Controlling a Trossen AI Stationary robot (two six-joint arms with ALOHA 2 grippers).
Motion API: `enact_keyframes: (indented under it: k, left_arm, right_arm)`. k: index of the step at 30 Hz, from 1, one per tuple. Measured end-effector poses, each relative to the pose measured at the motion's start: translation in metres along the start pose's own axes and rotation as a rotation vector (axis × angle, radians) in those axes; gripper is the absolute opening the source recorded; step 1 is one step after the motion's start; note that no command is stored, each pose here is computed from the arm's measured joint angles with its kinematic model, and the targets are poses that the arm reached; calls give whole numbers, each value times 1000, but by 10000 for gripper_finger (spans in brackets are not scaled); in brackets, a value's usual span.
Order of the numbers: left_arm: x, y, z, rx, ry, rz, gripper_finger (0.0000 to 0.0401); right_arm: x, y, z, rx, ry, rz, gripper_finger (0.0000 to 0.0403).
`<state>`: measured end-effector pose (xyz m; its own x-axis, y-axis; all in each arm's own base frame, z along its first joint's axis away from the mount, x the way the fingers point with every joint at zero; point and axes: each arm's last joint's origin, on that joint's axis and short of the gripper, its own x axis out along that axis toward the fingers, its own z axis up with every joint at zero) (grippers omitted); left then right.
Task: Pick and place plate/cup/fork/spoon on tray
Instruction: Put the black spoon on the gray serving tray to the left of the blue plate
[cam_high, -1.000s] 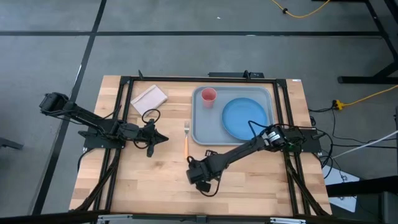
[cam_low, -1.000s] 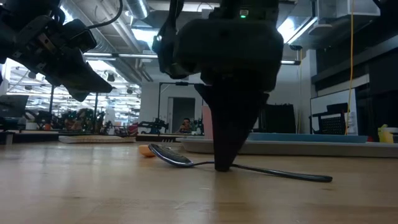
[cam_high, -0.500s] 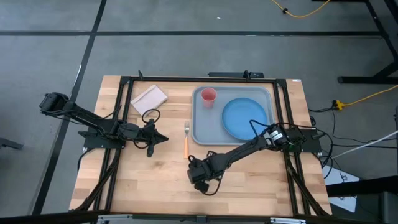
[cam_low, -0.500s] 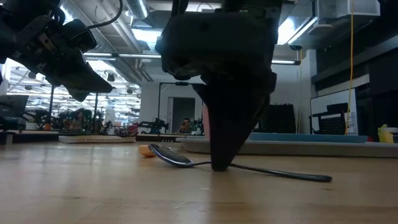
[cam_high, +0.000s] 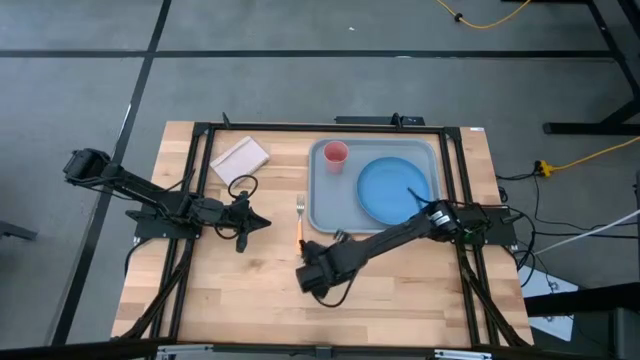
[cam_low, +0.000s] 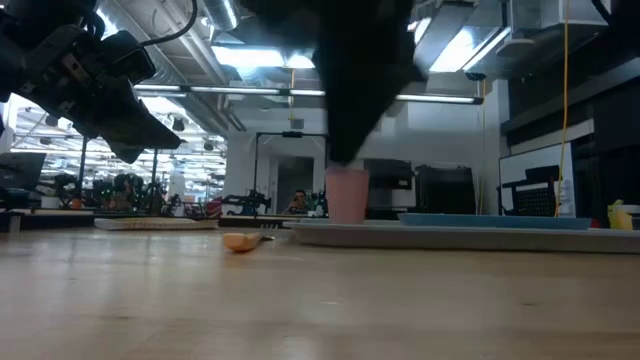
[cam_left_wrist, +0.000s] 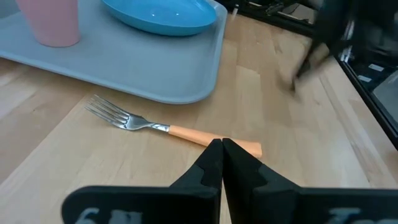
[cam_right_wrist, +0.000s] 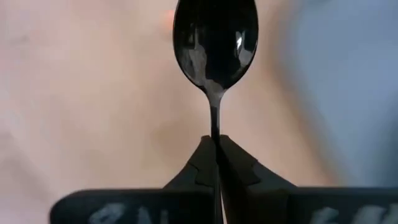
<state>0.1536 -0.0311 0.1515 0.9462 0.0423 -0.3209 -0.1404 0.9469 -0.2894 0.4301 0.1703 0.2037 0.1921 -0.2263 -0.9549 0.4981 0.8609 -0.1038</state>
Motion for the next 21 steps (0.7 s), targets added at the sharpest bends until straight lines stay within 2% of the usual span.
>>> enact_keyframes:
  k: [4, 6, 7, 10, 13, 17, 21]
  left_arm:
    - [0, 0, 0, -1, 0, 0, 0]
    - [0, 0, 0, -2, 0, 0, 0]
    - [0, 0, 0, -2, 0, 0, 0]
    - [0, 0, 0, -4, 1, -1, 0]
    - [0, 0, 0, -10, 2, -5, 0]
    - [0, 0, 0, -29, 4, -9, 0]
    - [0, 0, 0, -35, 3, -9, 0]
  right_arm:
    - [-34, -22, 12, 42, -133, -233, 2]
    - [-44, -39, 24, 113, -218, -331, 2]
    - [-47, -45, 33, 148, -269, -332, 2]
    - [-45, -69, 57, 195, -283, -344, 2]
    - [-33, -101, 78, 269, -190, -360, 2]
    - [0, -138, 102, 344, -57, -299, 2]
    - [35, -155, 115, 407, 4, -154, 2]
